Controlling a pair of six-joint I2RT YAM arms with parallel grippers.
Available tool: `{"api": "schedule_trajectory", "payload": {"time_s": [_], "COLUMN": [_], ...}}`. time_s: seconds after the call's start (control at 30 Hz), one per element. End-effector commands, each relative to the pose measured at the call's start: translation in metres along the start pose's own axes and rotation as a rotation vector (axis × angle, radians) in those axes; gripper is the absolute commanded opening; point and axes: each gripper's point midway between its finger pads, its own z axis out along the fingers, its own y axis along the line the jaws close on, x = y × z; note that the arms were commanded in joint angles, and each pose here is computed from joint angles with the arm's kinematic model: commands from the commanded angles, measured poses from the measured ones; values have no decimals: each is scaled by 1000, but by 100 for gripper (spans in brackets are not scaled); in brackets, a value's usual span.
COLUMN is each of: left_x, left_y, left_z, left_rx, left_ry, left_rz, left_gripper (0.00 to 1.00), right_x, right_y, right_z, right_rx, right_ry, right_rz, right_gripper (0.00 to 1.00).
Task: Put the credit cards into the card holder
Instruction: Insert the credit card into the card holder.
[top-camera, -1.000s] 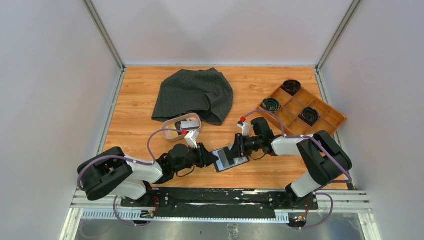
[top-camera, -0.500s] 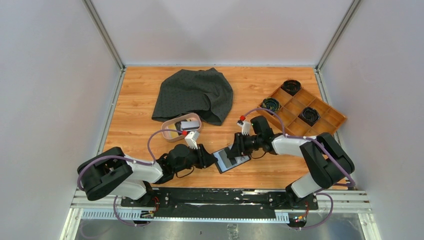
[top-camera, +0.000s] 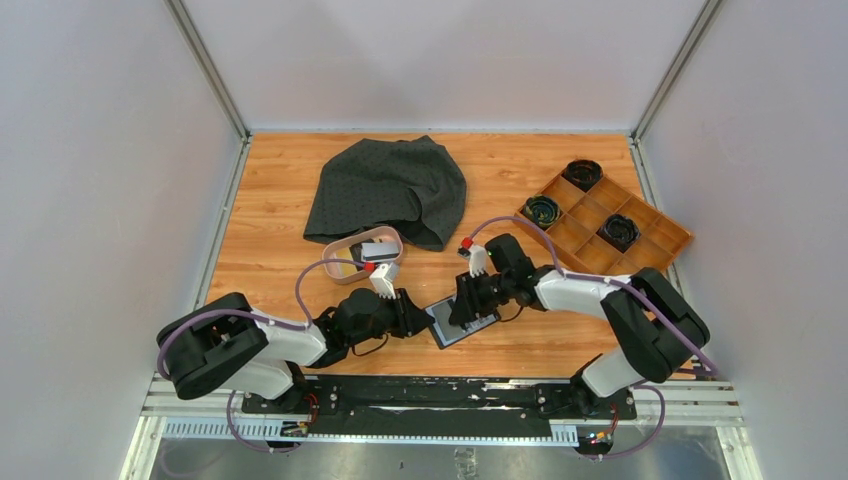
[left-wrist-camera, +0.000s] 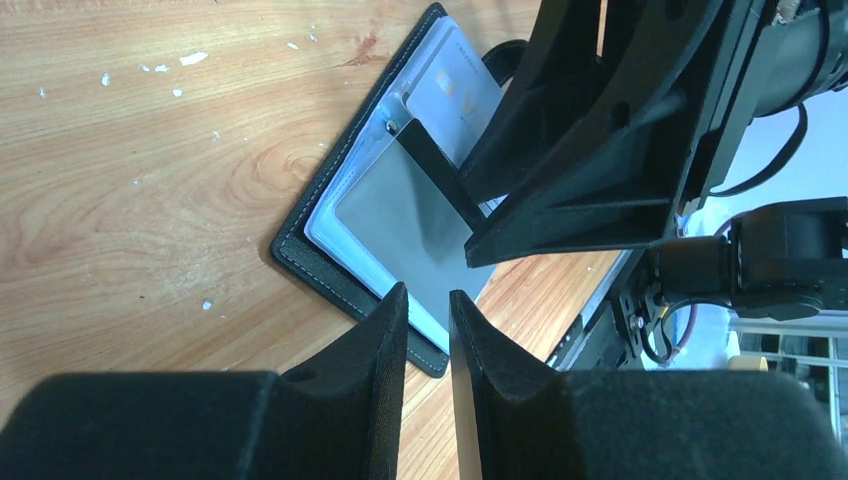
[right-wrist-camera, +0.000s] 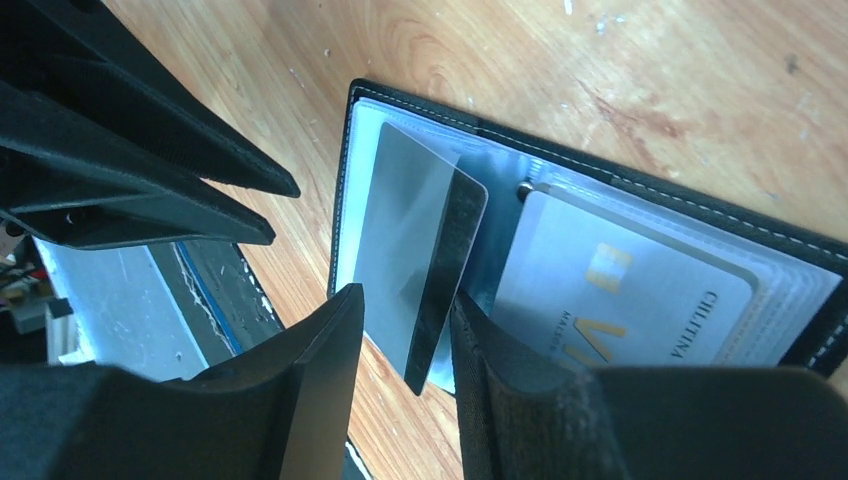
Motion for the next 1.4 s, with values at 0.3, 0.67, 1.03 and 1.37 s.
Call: {"api": "schedule_trajectory", "payload": {"time_s": [0.3, 0.67, 1.03, 1.37], "left_x": [-2, -17, -19, -26], "left_y": [6, 4, 0, 1], "left_z": [-10, -31, -47, -47], "left_rx": [-15, -16, 26, -56], "left_ry": [-35, -112, -148, -115], "left_rz": [7, 22, -10, 54], "left_gripper": [28, 41, 42, 43], "right_x": [10, 4, -15, -52], "right_y": [11, 10, 31, 54], "right_z": [9, 7, -18, -110], "right_rx": [62, 65, -3, -146], "right_ry": [136, 237, 245, 46], "right_rz": [-269, -446, -685, -891], "right_gripper": [44, 55, 67, 70]}}
